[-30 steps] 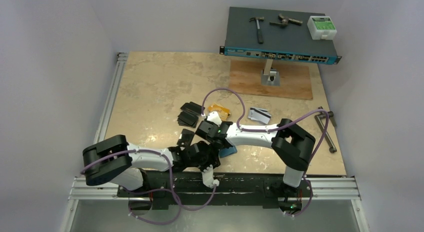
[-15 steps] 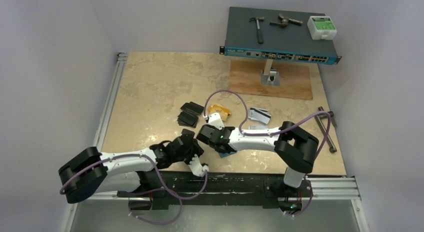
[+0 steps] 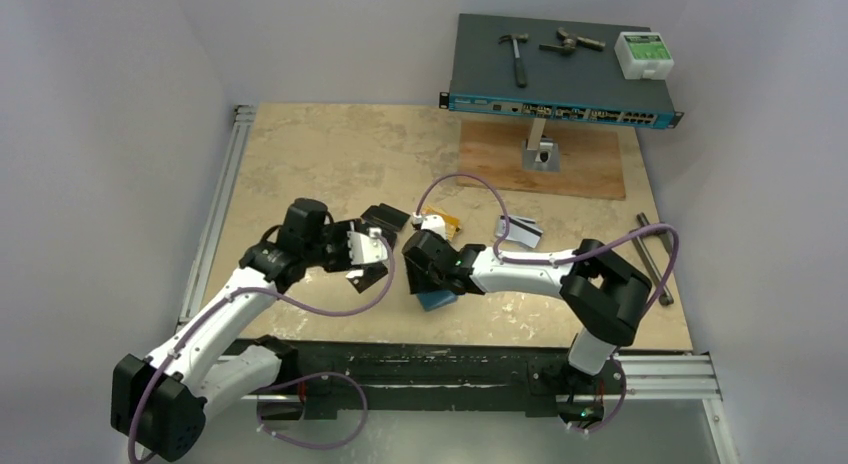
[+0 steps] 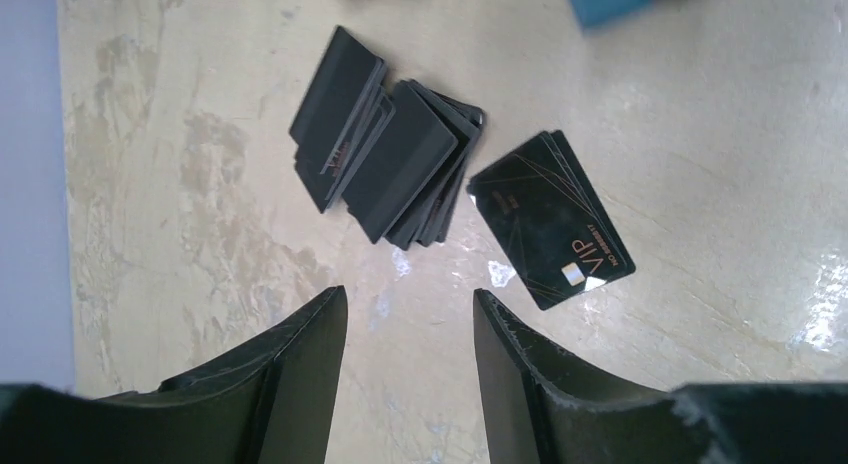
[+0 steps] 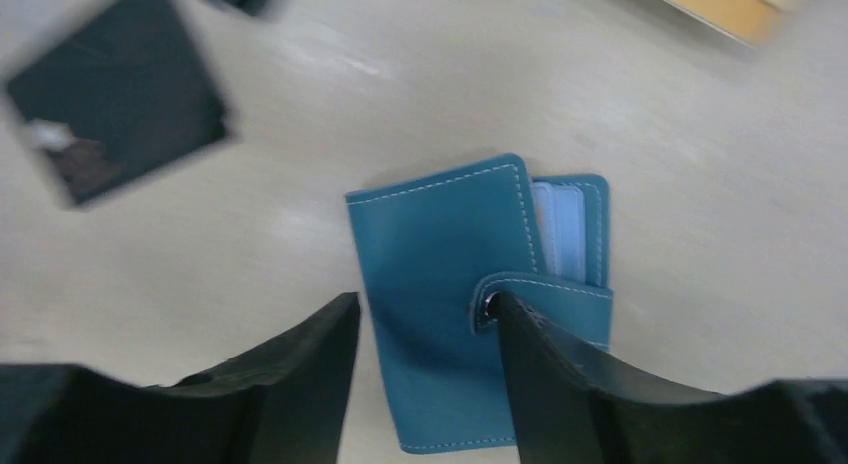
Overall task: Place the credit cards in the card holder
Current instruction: Close the card holder at the center of the board, then reset both arms
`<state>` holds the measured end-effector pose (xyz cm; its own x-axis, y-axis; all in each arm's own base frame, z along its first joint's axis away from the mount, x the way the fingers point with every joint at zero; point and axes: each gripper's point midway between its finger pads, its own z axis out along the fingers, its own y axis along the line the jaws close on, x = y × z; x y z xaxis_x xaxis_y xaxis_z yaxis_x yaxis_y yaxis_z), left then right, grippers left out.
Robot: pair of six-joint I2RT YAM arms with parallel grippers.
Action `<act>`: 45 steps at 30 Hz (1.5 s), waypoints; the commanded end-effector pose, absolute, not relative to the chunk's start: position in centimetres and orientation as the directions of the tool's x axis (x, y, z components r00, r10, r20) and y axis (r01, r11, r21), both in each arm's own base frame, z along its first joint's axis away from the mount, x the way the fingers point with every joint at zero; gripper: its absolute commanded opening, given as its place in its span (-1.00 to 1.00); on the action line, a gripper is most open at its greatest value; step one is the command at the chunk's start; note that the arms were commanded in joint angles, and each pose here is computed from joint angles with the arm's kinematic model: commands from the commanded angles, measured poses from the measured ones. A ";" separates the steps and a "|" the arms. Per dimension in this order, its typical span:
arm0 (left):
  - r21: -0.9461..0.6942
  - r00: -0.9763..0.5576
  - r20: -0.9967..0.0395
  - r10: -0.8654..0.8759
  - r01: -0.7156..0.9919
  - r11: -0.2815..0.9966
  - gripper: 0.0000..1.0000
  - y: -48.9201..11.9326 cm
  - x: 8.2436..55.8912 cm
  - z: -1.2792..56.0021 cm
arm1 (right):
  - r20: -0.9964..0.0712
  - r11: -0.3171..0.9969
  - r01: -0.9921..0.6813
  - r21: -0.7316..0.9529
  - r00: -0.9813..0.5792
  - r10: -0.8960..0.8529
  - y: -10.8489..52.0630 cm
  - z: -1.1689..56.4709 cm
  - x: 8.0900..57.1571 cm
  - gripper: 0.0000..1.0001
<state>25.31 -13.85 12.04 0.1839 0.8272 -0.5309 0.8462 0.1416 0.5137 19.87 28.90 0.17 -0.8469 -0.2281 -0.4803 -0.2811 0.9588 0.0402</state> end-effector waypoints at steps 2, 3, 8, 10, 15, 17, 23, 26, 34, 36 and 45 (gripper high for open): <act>0.307 -0.006 -0.718 0.696 0.895 0.324 -0.02 -14.5 25.0 16.0 | 0.120 0.947 -0.168 0.274 -0.971 -0.207 26.9 -9.5 6.1 0.14; 0.293 -0.022 -0.731 0.682 0.892 0.343 -0.02 -14.4 25.3 16.8 | 0.120 0.947 -0.170 0.272 -0.971 -0.209 26.8 -9.5 6.1 0.14; 0.288 -0.041 -0.749 0.661 0.879 0.380 -0.01 -13.9 25.2 18.1 | 0.095 0.954 -0.171 0.246 -0.975 -0.199 26.0 -9.1 6.5 0.16; 0.278 -0.047 -0.752 0.658 0.882 0.381 -0.01 -13.8 24.8 18.0 | 0.060 0.958 -0.166 0.233 -0.981 -0.185 25.7 -8.2 7.3 0.16; 0.240 -0.080 -0.759 0.646 0.888 0.392 -0.01 -13.8 24.3 17.7 | -0.070 0.967 -0.206 0.147 -0.978 -0.197 25.4 -4.2 10.4 0.18; 0.226 -0.093 -0.759 0.644 0.891 0.394 -0.01 -13.8 24.1 17.5 | -0.130 0.967 -0.217 0.133 -0.971 -0.200 25.9 -1.8 11.8 0.20; 0.174 -0.155 -0.764 0.627 0.885 0.432 -0.01 -13.7 24.5 17.5 | -0.262 0.961 -0.249 0.120 -0.942 -0.211 27.7 4.3 15.0 0.26; 0.162 -0.214 -0.778 0.591 0.840 0.518 0.29 -13.0 25.9 18.0 | -0.308 0.960 -0.254 0.117 -0.928 -0.208 28.5 6.4 16.2 0.36; 0.175 -0.299 -0.796 0.526 0.717 0.674 1.00 -10.1 28.1 20.2 | -0.444 0.948 -0.282 0.145 -0.875 -0.192 31.1 12.6 19.5 0.98; 0.175 -0.305 -0.810 0.500 0.689 0.704 1.00 -9.5 28.3 20.8 | -0.488 0.949 -0.279 0.144 -0.855 -0.177 31.1 14.3 20.6 0.98; -0.015 -0.391 -0.901 0.189 0.463 0.886 1.00 -6.0 30.7 22.1 | -0.798 0.991 -0.030 0.130 -0.597 0.087 19.1 20.6 32.2 0.98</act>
